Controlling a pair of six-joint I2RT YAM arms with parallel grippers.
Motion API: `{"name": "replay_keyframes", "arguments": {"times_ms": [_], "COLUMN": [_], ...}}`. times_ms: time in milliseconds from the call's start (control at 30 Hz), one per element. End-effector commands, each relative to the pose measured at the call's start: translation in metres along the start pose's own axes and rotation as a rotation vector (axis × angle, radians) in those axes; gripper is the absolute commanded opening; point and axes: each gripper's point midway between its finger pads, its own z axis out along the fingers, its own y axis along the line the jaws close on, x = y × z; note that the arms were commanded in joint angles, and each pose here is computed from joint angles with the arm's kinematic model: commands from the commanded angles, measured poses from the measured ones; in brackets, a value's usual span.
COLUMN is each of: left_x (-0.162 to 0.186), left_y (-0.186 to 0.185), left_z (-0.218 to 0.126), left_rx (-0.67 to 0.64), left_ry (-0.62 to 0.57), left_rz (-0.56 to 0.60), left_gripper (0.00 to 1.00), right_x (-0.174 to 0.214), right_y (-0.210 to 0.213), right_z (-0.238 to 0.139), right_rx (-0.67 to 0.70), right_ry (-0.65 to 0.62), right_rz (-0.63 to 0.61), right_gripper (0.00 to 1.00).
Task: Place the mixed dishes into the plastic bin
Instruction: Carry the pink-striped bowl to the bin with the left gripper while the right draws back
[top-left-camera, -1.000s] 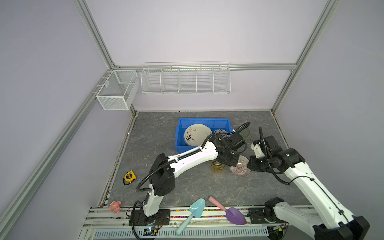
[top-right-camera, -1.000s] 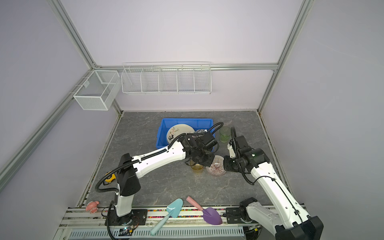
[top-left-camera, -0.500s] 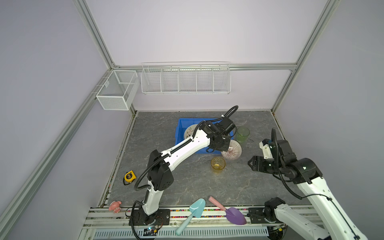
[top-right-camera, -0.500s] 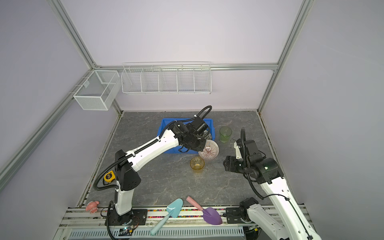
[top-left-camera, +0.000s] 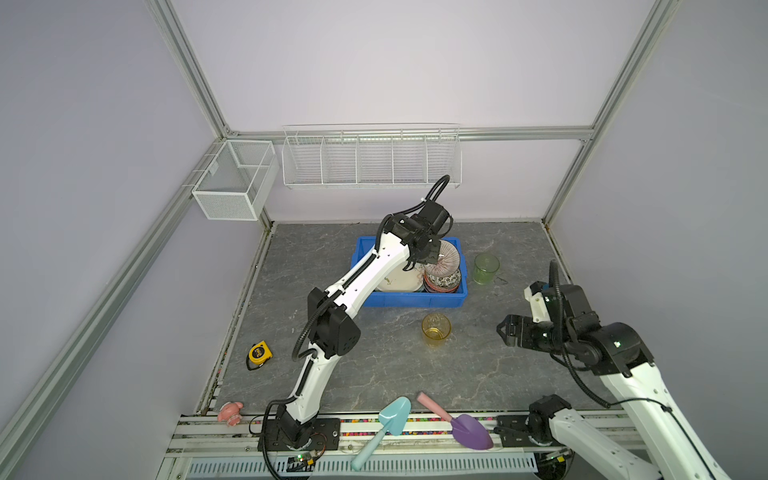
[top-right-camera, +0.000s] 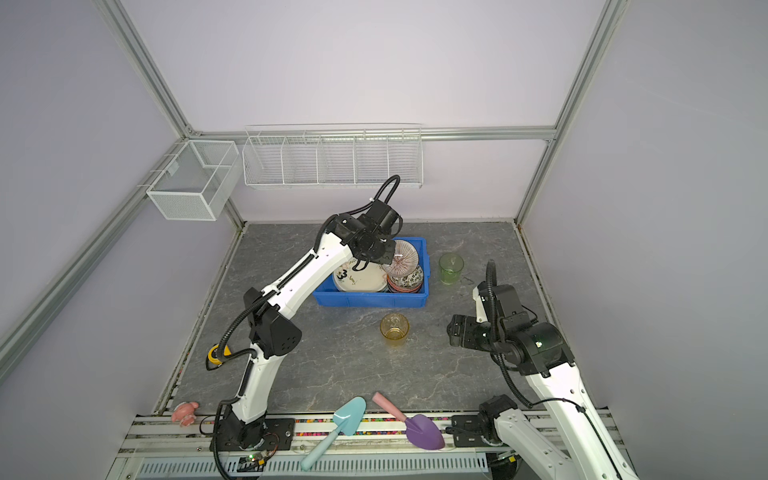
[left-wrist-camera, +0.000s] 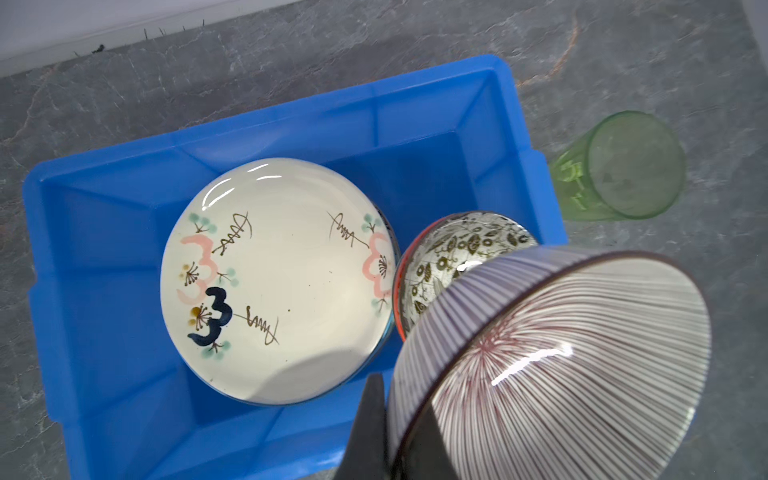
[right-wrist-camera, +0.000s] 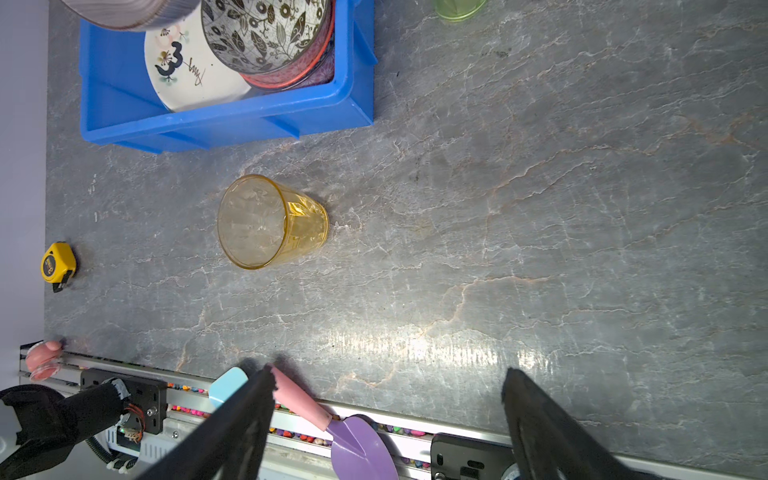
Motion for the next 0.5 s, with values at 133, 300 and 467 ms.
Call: {"name": "replay_keyframes", "arguments": {"times_ms": [133, 300, 467], "left_x": [-0.003, 0.0, 0.005], "left_y": [-0.016, -0.022, -0.024], "left_z": [0.005, 0.016, 0.028], "left_rx": [0.065, 0.089, 0.1], "left_ry": [0.002, 0.019, 0.045], "left_rz": [0.006, 0.003, 0.003], "left_gripper": [0.0, 0.0, 0.0], "right_x": [0.007, 0.009, 0.011], "right_y": [-0.008, -0.008, -0.009], "right_z": [0.004, 0.007, 0.01], "right_rx": [0.03, 0.031, 0.031], "right_ry": [0.019, 0.027, 0.036], "right_rz": [0.01, 0.011, 0.011], "right_gripper": [0.88, 0.88, 0.88]}}
